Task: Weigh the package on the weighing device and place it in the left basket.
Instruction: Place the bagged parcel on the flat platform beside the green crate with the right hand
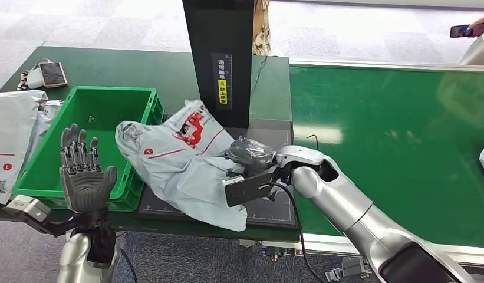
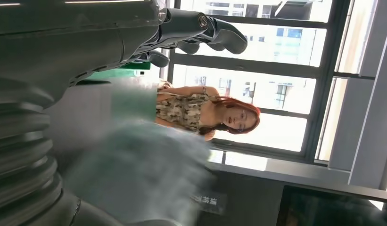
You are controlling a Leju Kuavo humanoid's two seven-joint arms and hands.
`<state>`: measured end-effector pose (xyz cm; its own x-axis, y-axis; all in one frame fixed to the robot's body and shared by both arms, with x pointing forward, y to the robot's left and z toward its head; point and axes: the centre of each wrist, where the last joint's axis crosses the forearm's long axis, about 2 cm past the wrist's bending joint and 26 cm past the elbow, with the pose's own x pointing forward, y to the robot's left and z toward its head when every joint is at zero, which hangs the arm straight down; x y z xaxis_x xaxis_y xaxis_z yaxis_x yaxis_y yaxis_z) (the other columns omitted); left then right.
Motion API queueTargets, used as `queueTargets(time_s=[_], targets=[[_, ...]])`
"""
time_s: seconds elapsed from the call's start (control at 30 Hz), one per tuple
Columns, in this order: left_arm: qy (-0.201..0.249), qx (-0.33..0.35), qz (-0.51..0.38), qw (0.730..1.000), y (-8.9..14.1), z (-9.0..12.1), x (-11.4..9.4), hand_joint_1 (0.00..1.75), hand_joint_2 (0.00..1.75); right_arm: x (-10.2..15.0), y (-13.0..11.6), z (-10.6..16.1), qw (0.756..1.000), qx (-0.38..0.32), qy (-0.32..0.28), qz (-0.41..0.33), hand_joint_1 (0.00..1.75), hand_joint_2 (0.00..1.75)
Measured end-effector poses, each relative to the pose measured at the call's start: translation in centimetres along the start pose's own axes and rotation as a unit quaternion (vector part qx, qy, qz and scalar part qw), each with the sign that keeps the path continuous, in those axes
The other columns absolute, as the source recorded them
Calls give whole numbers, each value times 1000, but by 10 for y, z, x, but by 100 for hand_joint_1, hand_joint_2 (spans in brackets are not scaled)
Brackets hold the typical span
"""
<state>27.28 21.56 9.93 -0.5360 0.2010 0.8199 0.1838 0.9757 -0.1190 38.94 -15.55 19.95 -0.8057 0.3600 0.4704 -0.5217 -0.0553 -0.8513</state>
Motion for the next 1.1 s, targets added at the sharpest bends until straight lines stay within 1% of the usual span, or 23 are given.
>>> queueTargets(time_s=[0.13,0.2,0.33,0.4,0.43,0.47,0.53,0.57,0.6,0.7,0.8,0.9,1.1], targets=[[0,1,-2,1000,1,0,0,0,175,-5,6,-6,999,38,18,8,175,175],[1,1,-3,1000,1,0,0,0,175,-7,6,-8,997,63,39,16,175,175],[7,6,-8,1000,2,-1,0,0,175,-14,10,-11,983,129,123,33,175,175],[11,10,-12,1000,2,-1,0,0,175,-20,12,-10,975,144,162,47,175,175],[12,11,-13,1000,2,-2,-1,0,175,-23,13,-9,972,145,176,54,155,175],[12,12,-14,1000,2,-1,-1,0,175,-25,12,-9,970,142,188,62,115,175],[13,13,-16,1000,2,-1,-1,0,175,-28,10,-7,967,122,209,81,28,175],[14,14,-17,1000,3,0,-1,0,175,-29,10,-6,966,104,218,92,3,175],[15,14,-18,1000,3,1,-1,0,175,-30,9,-5,965,82,226,105,0,175],[19,15,-20,1000,3,8,-2,0,175,-34,7,0,963,5,234,132,0,175],[21,16,-20,999,3,13,-3,0,175,-35,7,4,965,-57,221,127,0,175],[20,15,-20,999,3,13,-3,0,175,-35,8,6,967,-79,215,115,0,175],[20,14,-20,1000,3,14,-3,0,175,-36,10,10,967,-93,216,100,0,175]])
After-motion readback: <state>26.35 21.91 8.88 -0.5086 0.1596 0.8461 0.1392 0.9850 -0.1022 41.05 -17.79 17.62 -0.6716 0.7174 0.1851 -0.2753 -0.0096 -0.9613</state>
